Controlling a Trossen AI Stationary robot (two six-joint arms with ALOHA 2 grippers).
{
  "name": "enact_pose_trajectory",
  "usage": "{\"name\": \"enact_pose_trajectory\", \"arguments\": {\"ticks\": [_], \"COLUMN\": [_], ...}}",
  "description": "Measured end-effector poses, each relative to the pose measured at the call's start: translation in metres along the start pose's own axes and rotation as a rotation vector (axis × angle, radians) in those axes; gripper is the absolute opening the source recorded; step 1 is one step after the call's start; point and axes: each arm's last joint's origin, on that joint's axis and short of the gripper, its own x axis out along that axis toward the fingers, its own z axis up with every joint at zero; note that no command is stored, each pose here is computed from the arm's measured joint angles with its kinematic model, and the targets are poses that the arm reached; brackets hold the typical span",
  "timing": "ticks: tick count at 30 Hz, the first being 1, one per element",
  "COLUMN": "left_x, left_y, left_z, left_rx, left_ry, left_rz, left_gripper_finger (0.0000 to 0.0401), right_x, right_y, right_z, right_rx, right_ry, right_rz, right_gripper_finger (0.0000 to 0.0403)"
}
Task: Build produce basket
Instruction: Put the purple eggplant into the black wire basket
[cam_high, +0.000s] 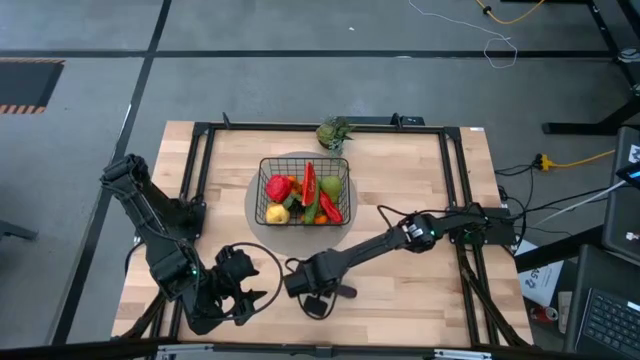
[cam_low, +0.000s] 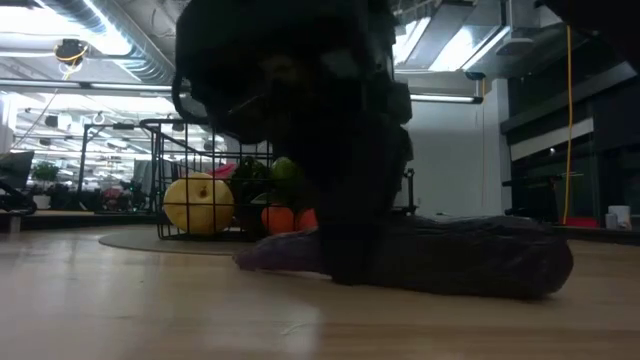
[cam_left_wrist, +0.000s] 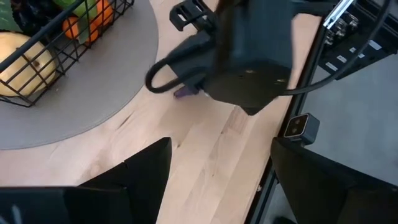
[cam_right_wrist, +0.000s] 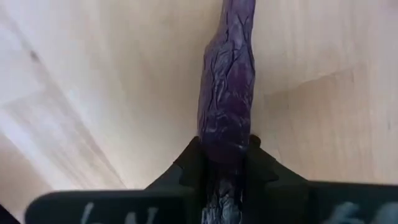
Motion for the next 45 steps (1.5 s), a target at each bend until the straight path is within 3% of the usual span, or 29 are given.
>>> {"name": "enact_pose_trajectory", "arguments": {"ticks": [5,10,23,29,31,35,41,45], "left_x": [0.0,0.0,0.002,0.005,0.006,0.006,0.006,0.006], "left_y": [0.0,0.0,0.0,0.001,0.002,0.002,0.002,0.002], "left_z": [0.0,0.0,0.003,0.007,0.008,0.008,0.008,0.008], "left_rx": [-0.001,-0.006,-0.024,-0.035,-0.031,-0.015,-0.014,-0.007], "left_ry": [0.0,0.0,-0.014,-0.022,-0.023,-0.022,-0.022,-0.022], "left_rz": [0.0,0.0,0.0,0.013,0.016,0.017,0.016,0.017], "left_gripper_finger": [0.027,0.027,0.027,0.027,0.027,0.027,0.027,0.027], "right_x": [-0.016,-0.053,-0.206,-0.249,-0.26,-0.271,-0.276,-0.294], "right_y": [0.012,0.011,-0.033,-0.052,-0.06,-0.087,-0.137,-0.155], "right_z": [-0.01,-0.022,-0.066,-0.057,-0.047,-0.017,0.013,0.011], "right_rx": [-0.042,-0.057,-0.033,-0.132,-0.163,-0.179,-0.054,0.006], "right_ry": [-0.053,-0.171,-0.791,-0.983,-1.015,-1.016,-0.963,-1.012], "right_rz": [-0.009,-0.077,-0.431,-0.536,-0.53,-0.374,-0.246,-0.18], "right_gripper_finger": [0.0049,0.0049,0.0049,0.0049,0.0049,0.0049,0.0049,0.0051]}}
